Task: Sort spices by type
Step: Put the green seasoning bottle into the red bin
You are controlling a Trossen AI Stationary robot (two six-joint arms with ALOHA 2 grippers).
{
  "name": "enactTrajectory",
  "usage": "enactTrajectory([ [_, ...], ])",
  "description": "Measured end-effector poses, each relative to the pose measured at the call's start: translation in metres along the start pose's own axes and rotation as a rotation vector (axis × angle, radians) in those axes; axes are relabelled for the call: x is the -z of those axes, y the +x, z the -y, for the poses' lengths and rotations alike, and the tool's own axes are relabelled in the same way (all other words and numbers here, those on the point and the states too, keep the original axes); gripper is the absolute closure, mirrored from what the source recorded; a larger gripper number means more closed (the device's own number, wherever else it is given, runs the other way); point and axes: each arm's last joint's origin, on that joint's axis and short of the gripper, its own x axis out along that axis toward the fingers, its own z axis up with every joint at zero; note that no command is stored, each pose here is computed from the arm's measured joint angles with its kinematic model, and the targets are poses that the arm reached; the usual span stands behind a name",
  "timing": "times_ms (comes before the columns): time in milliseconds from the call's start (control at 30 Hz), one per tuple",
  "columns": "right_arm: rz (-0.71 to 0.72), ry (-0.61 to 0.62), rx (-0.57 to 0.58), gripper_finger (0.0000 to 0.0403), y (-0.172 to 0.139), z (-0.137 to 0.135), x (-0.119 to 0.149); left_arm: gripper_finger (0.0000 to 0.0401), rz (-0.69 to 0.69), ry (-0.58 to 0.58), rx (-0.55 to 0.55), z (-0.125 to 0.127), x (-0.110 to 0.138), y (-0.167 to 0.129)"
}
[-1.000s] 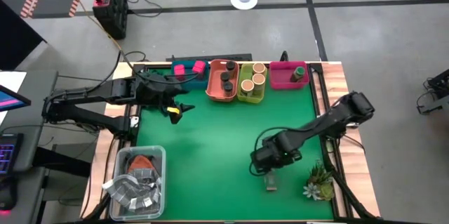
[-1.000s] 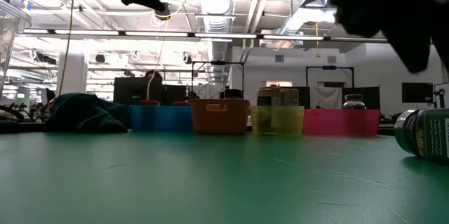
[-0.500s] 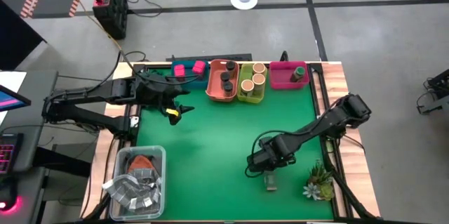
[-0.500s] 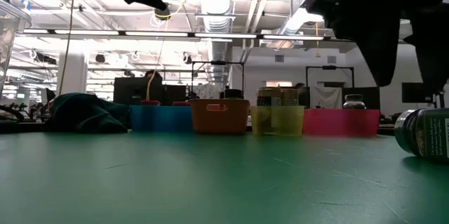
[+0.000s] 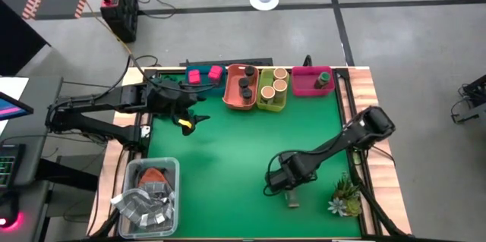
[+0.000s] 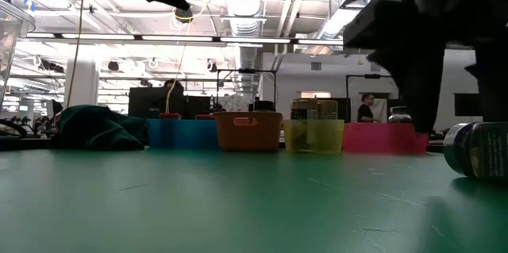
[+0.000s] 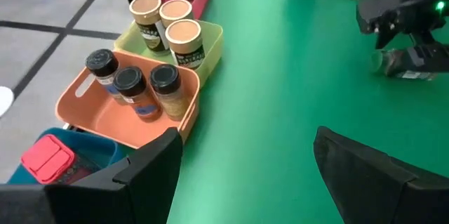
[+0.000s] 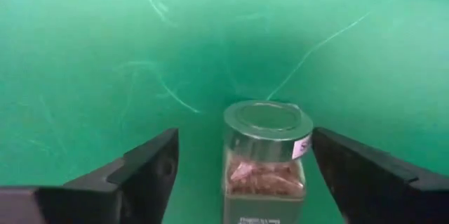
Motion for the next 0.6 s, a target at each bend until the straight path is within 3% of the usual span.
enactTrajectory([
  [267, -0.007, 0.026, 0.042, 0.0019, 0.008, 0.001, 0.003, 0.0095, -0.026, 0.002, -0.002, 0.0, 0.003, 0.0],
  [600, -0.011, 0.012, 0.037, 0.0089, 0.022, 0.008, 0.004, 0.0095, -0.038, 0.019, -0.001, 0.0, 0.004, 0.0],
])
